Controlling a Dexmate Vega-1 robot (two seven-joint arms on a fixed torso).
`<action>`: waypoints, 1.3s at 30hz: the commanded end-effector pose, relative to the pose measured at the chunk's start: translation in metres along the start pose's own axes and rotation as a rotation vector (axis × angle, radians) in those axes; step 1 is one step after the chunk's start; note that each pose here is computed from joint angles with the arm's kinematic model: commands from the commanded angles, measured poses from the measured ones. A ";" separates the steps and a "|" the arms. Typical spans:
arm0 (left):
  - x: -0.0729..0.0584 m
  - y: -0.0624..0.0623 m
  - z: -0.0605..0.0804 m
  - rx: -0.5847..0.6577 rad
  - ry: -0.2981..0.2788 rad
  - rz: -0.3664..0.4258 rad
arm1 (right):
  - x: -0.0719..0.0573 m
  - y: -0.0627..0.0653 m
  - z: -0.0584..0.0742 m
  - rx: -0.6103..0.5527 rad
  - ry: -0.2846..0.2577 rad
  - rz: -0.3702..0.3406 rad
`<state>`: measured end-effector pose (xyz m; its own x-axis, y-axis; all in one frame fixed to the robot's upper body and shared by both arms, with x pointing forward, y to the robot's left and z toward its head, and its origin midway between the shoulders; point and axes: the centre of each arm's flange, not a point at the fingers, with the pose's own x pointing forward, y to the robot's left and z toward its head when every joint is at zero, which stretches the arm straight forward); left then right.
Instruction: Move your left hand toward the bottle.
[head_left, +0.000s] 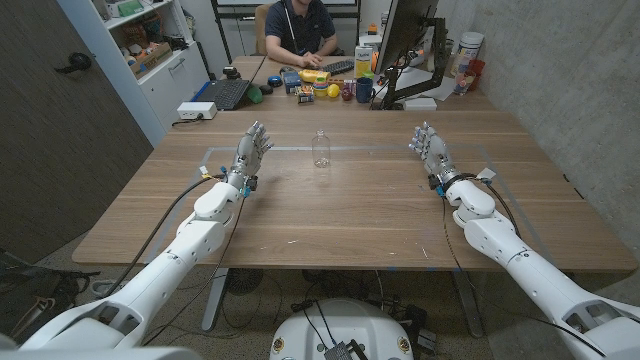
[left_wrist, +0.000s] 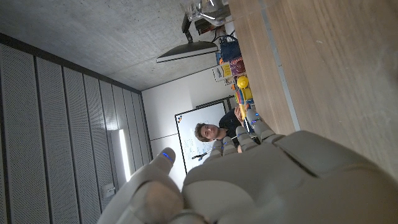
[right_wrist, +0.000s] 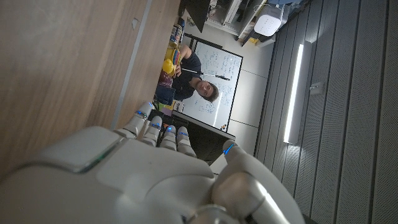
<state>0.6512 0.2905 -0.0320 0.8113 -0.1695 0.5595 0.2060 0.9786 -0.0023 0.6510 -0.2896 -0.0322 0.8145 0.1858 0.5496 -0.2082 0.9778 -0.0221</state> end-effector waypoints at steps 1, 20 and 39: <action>-0.004 -0.002 -0.003 0.006 0.011 -0.004 | -0.004 0.001 -0.002 0.010 0.005 0.002; 0.003 -0.009 0.010 -0.002 -0.117 0.063 | -0.006 0.000 -0.005 0.019 0.003 -0.001; 0.026 -0.033 0.054 0.120 -0.383 0.205 | -0.010 -0.004 -0.012 0.032 0.009 0.001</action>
<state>0.6434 0.2760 -0.0017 0.6755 0.0040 0.7373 0.0766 0.9942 -0.0757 0.6493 -0.2922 -0.0414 0.8161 0.1852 0.5475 -0.2200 0.9755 -0.0021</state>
